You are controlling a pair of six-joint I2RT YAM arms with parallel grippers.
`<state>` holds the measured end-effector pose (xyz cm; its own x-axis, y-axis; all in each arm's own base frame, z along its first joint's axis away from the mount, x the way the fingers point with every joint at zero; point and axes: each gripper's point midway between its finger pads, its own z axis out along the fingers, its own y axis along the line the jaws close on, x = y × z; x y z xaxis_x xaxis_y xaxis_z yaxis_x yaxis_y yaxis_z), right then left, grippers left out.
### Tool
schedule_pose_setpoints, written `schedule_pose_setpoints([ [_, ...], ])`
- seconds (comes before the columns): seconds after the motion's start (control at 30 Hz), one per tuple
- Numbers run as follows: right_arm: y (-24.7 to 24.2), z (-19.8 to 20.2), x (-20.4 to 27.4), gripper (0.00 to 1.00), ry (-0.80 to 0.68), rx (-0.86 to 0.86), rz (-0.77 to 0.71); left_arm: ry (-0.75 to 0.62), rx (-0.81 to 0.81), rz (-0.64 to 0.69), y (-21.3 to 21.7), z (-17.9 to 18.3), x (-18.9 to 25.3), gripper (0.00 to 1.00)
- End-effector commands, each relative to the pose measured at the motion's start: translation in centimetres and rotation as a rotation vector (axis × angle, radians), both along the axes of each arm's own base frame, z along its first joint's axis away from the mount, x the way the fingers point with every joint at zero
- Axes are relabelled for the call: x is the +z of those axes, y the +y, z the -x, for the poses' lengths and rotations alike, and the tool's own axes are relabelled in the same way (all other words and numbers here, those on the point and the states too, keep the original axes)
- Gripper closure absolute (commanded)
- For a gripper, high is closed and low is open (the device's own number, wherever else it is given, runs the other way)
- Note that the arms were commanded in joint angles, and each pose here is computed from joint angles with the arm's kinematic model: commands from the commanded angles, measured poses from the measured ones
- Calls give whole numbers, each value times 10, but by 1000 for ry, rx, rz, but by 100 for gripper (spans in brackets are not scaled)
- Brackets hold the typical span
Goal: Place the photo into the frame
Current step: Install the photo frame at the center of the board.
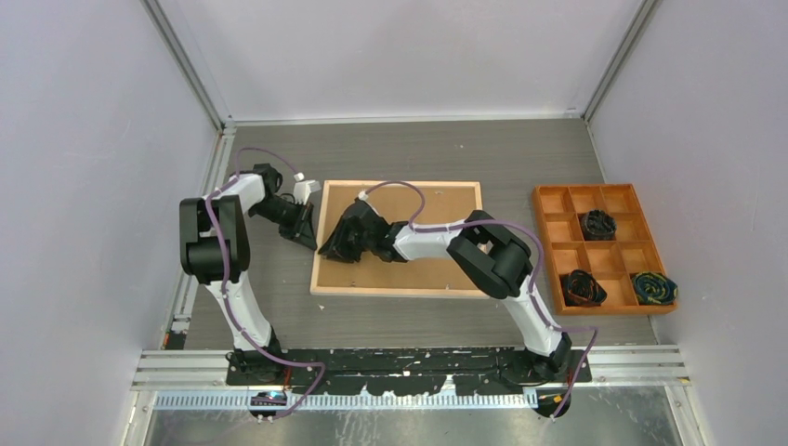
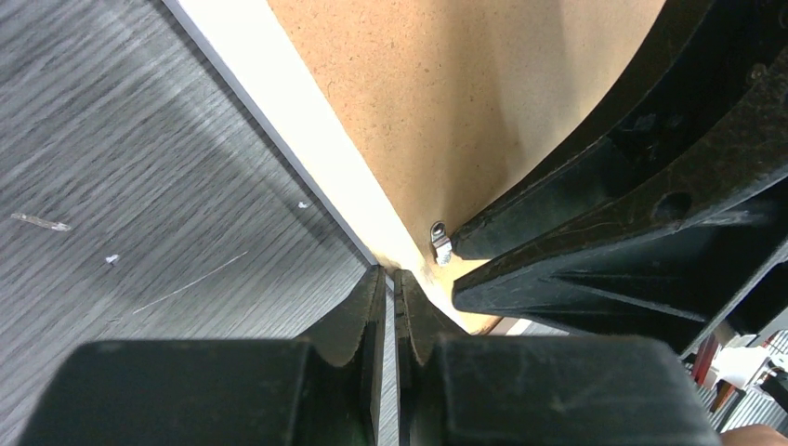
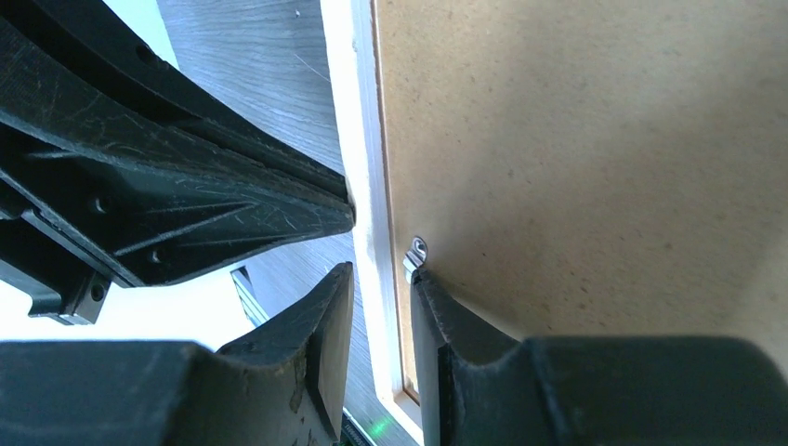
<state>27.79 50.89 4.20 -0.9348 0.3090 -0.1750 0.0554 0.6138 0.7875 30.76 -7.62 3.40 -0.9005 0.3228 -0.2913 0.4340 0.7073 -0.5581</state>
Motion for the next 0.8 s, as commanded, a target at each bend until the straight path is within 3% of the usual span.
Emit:
schedule_pose_setpoints([
  [0.0,8,-1,-9,65,21,-6,11,-63,-51,-14,-3,-2,-5,93],
  [0.3,10,-7,-15,67,45,-51,1,-62,-72,-2,-8,3,-9,93],
  [0.77,2,-30,-10,69,70,-283,-39,-48,-111,6,-13,11,-12,94],
])
